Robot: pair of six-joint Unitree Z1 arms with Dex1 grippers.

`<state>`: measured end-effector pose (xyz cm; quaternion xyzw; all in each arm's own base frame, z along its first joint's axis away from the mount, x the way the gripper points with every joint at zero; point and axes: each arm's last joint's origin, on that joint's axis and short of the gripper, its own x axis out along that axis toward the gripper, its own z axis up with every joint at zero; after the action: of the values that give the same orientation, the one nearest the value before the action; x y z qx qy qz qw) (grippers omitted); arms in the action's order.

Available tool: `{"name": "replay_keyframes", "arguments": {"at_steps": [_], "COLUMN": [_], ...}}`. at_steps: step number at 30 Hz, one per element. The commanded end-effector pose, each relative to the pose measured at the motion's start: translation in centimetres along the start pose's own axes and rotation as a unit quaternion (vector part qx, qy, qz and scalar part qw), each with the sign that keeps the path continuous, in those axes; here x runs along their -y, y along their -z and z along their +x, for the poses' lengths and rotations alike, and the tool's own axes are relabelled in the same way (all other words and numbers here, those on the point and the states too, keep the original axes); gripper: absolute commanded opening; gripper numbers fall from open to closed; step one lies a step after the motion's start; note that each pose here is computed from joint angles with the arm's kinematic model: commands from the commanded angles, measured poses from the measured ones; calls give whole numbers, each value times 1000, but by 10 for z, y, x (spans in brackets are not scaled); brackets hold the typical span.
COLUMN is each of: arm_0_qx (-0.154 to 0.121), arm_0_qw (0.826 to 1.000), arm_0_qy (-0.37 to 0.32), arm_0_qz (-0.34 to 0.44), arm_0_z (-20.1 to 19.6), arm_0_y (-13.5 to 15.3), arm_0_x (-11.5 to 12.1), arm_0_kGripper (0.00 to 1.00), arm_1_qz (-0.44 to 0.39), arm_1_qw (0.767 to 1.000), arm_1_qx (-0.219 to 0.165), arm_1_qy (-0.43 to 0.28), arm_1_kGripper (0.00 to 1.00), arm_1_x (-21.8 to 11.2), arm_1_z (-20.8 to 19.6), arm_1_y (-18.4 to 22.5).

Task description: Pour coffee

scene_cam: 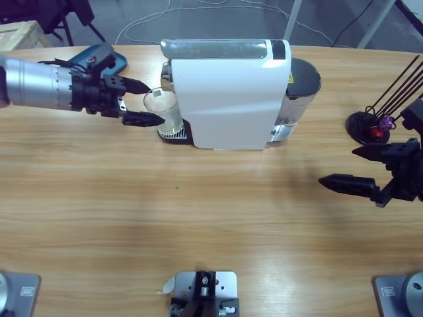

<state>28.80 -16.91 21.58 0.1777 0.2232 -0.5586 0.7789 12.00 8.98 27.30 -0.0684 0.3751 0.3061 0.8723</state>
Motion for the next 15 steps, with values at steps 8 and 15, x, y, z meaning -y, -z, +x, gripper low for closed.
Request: {"name": "replay_keyframes", "arguments": {"at_steps": [8,15], "arm_0_qx": [-20,-31], "arm_0_qw": [999,999], "arm_0_qy": [23,-2], "arm_0_qz": [-26,-33], "arm_0_z": [35,38], "arm_0_y": [6,7], "arm_0_x": [-1,-5], "arm_0_kGripper": [1000,1000], "arm_1_qz": [6,6], "arm_1_qw": [1000,1000], "arm_1_qx": [-17,-19], "arm_1_qy": [3,2], "arm_1_kGripper": [1000,1000], "arm_1_x": [1,1], "arm_1_z": [7,8], "arm_1_y": [2,1]}}
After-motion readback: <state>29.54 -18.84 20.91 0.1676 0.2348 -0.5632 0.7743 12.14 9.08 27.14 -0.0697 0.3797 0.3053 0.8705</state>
